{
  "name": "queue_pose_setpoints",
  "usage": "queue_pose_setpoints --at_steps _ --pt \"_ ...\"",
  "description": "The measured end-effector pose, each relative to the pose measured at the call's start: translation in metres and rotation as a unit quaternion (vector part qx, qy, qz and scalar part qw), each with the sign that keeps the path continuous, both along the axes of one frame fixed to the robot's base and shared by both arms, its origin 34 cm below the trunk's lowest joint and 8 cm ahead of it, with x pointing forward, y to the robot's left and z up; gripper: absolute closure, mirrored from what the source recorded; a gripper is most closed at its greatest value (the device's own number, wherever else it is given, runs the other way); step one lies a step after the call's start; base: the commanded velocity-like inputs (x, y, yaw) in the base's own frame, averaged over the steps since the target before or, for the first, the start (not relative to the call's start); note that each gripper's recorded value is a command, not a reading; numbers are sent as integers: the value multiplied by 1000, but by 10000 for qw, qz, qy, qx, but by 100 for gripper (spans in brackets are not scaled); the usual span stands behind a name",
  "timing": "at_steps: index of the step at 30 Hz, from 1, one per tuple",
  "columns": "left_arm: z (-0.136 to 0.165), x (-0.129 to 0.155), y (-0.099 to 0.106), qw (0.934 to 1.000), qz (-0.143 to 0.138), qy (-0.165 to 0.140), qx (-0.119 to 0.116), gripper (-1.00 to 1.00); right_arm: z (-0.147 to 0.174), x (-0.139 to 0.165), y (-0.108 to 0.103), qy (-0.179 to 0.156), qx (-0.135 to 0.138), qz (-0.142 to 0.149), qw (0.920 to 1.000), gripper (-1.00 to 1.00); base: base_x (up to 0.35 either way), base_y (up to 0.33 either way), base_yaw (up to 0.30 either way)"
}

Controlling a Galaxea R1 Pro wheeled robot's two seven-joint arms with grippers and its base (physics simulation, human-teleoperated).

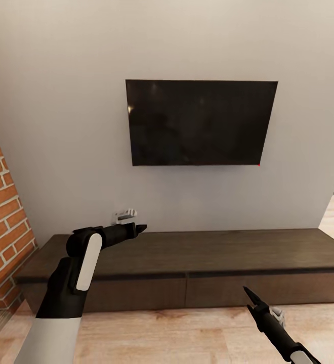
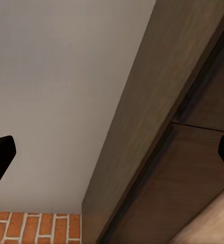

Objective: Place each of the two pumpkins and all three candles from the living room inside a cabinet in the living room (use any cabinet), then make sure every cabinet is closed, and position the cauldron so it is next to a table in the living room.

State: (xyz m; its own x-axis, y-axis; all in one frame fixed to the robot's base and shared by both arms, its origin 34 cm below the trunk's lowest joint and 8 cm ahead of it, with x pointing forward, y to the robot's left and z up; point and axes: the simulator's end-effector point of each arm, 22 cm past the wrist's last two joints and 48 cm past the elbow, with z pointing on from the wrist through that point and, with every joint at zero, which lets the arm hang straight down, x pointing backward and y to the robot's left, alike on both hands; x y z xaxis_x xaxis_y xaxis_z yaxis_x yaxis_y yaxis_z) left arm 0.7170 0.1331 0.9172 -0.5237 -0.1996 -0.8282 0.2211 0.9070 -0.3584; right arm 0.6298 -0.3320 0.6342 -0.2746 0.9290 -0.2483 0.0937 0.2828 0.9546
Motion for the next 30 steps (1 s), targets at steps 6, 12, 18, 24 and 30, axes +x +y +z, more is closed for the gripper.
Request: queue_pose_setpoints --at_steps 6,12,18,24,30 --pt "-12 -2 0 10000 -3 -1 2 -100 -12 -2 0 -2 1 -2 10000 -100 0 0 0" --pt "-23 -4 -1 10000 -16 -4 11 -100 -24 -3 0 -1 2 -4 10000 -100 0 0 0" --pt "-36 -6 -2 10000 -18 -2 16 -100 -36 -5 0 2 1 -5 10000 -100 0 0 0" --pt "-48 -8 -2 10000 -25 -1 27 -100 -48 -7 0 1 2 -7 10000 -100 0 0 0" --pt "-61 -10 -2 10000 -24 -2 34 -100 -60 -9 0 0 1 -6 10000 -100 0 0 0"
